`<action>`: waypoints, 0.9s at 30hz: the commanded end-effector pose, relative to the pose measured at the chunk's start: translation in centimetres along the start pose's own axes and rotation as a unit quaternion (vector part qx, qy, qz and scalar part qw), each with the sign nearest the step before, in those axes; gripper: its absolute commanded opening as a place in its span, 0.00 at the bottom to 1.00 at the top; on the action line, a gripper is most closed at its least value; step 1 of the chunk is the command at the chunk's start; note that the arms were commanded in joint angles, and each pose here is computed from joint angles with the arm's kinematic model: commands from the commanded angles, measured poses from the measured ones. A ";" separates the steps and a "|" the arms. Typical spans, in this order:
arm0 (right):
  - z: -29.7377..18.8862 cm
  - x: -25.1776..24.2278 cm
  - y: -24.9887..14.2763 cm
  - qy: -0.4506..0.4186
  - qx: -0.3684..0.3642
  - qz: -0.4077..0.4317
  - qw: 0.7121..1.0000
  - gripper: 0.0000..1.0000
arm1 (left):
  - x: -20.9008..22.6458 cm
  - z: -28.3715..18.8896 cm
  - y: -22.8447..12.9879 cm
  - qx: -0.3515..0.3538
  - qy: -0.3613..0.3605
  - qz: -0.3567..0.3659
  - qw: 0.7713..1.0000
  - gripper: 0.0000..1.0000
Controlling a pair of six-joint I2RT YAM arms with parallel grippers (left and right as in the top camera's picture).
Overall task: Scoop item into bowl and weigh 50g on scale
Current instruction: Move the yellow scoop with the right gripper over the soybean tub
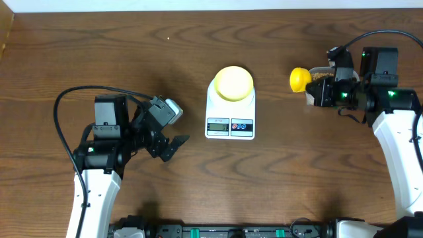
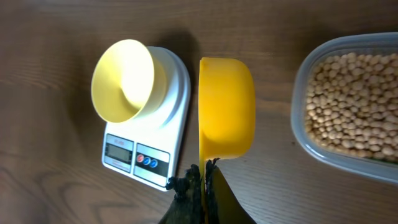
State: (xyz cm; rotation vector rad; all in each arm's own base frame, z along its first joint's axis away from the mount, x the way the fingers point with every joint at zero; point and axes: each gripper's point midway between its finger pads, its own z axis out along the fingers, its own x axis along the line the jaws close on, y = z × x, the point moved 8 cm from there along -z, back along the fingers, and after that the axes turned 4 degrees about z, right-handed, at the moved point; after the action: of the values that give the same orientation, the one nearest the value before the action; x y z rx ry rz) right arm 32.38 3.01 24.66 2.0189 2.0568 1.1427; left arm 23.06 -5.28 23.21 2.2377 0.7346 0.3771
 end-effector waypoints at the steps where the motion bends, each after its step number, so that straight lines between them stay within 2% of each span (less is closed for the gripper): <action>1: -0.7 0.3 0.8 -0.009 -0.017 -0.033 0.999 0.01 | 0.1 0.1 -0.3 0.005 -0.001 -0.002 1.000 0.97; 11: -1.0 1.2 3.3 0.025 -0.090 -0.068 0.993 0.01 | 0.1 0.1 -0.3 0.005 -0.001 -0.002 1.000 0.98; 20: -1.5 0.7 4.2 0.031 -0.113 0.007 0.993 0.01 | 0.1 0.1 -0.3 0.005 -0.001 -0.002 1.000 0.97; 27: -1.8 -0.5 3.7 0.009 -0.102 0.021 0.994 0.01 | 0.1 0.1 -0.3 0.005 -0.001 -0.002 1.000 0.98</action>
State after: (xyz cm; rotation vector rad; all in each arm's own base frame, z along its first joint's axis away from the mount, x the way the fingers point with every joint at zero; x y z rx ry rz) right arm 34.78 1.83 26.78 1.9591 1.8633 1.3284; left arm 23.07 -5.28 23.20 2.2379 0.7348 0.3767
